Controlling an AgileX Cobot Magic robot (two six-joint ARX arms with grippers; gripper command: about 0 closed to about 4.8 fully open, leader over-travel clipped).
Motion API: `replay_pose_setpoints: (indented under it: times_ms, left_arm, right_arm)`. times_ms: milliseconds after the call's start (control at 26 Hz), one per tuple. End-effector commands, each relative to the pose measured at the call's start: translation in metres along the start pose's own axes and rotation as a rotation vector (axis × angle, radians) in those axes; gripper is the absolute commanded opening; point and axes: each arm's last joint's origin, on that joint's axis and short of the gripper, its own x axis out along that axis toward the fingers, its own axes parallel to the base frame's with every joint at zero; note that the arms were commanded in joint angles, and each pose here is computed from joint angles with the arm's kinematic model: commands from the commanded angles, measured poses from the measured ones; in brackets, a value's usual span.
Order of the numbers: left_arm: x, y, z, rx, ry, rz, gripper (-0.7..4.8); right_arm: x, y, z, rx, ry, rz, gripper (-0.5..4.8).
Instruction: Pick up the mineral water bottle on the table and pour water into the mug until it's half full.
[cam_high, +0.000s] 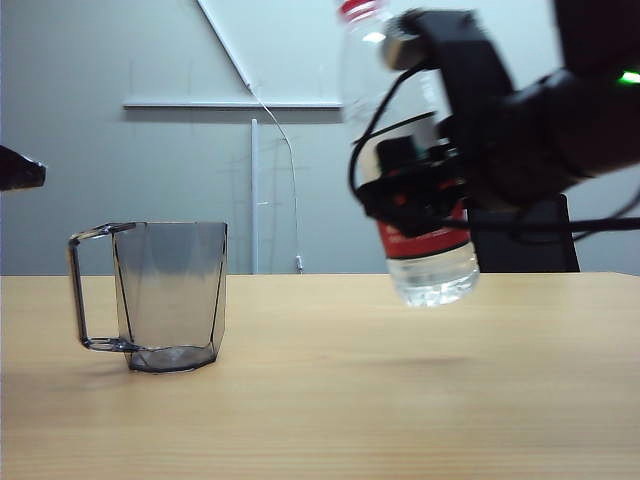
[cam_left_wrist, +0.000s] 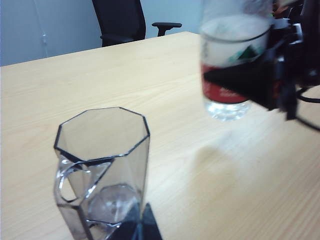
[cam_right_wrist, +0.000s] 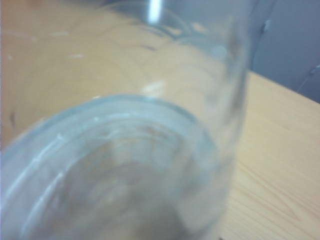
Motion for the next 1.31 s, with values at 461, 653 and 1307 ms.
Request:
replay_pose_setpoints:
  times_ms: [461,653,1307]
  left_arm:
    - [0.0,0.009,0.001,-0.012,-0.007,0.086,-0.02]
    - [0.0,0.013,0.001,-0.015,-0.006,0.128,-0.02]
    - [-0.001,0.017,0.001,-0.018,-0.005,0.168,-0.02]
  right_arm:
    - [0.038,0.003,0.059,-0.344,0.069,0.052,2.07]
    - [0.056,0.009,0.058,-0.501,0.139,0.092,2.07]
    - [0.058,0.007,0.058,-0.873,0.226,0.002,2.07]
